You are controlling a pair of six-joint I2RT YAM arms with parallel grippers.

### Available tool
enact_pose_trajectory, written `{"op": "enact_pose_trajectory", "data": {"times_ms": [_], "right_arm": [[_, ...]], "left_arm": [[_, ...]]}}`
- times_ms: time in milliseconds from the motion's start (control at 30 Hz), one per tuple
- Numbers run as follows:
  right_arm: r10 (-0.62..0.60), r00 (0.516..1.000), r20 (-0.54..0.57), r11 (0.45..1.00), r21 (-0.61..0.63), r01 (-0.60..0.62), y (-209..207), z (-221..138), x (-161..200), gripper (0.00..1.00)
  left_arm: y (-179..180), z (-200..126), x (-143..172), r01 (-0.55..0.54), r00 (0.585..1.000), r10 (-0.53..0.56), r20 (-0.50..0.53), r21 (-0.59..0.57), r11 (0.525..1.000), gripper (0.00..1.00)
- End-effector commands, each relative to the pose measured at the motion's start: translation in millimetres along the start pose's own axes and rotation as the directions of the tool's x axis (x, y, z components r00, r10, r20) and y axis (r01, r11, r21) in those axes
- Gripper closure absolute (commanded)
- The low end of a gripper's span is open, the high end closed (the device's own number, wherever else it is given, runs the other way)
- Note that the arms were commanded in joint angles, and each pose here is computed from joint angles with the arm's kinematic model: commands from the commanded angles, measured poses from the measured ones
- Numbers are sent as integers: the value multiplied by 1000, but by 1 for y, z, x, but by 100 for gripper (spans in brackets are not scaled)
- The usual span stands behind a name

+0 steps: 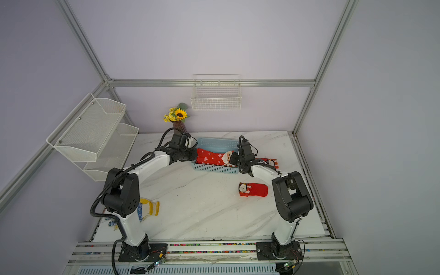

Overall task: Place the socks together as a pair
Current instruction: Place a pair of socks in the bin.

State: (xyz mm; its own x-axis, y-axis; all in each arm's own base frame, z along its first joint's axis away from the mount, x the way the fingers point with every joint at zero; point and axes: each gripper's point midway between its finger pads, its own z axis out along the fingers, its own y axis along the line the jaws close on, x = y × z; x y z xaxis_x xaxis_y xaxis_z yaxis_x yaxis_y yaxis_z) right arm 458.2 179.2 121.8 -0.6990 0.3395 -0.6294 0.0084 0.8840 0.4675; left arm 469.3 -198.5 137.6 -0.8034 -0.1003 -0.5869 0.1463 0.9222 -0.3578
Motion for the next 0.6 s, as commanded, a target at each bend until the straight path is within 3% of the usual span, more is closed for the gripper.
{"op": "enact_pose_trajectory", "data": {"times_ms": [0,33,100,300,400,567], "right_arm": [[-13,1000,27,999,-48,14,15,-21,-15,73],[-15,999,36,999,-49,17,17,-26,-18,63],[-21,998,59,998,-53,25,23,-39,-28,54],[-32,990,136,998,-46,39,29,-96,-45,53],[-15,987,157,999,-49,23,22,-125,-36,53],[20,996,87,1000,2,-21,-6,-142,6,53]], "left_arm": [[-17,-17,-30,-29,998,26,59,47,998,39],[-19,-20,-33,-30,998,27,63,48,998,21],[-23,-31,-42,-34,996,30,84,48,998,11],[-40,-76,-55,-29,987,15,161,89,996,6],[-50,-95,-44,-31,985,9,171,124,992,6],[-62,-116,-5,-8,987,-22,162,184,983,6]]}}
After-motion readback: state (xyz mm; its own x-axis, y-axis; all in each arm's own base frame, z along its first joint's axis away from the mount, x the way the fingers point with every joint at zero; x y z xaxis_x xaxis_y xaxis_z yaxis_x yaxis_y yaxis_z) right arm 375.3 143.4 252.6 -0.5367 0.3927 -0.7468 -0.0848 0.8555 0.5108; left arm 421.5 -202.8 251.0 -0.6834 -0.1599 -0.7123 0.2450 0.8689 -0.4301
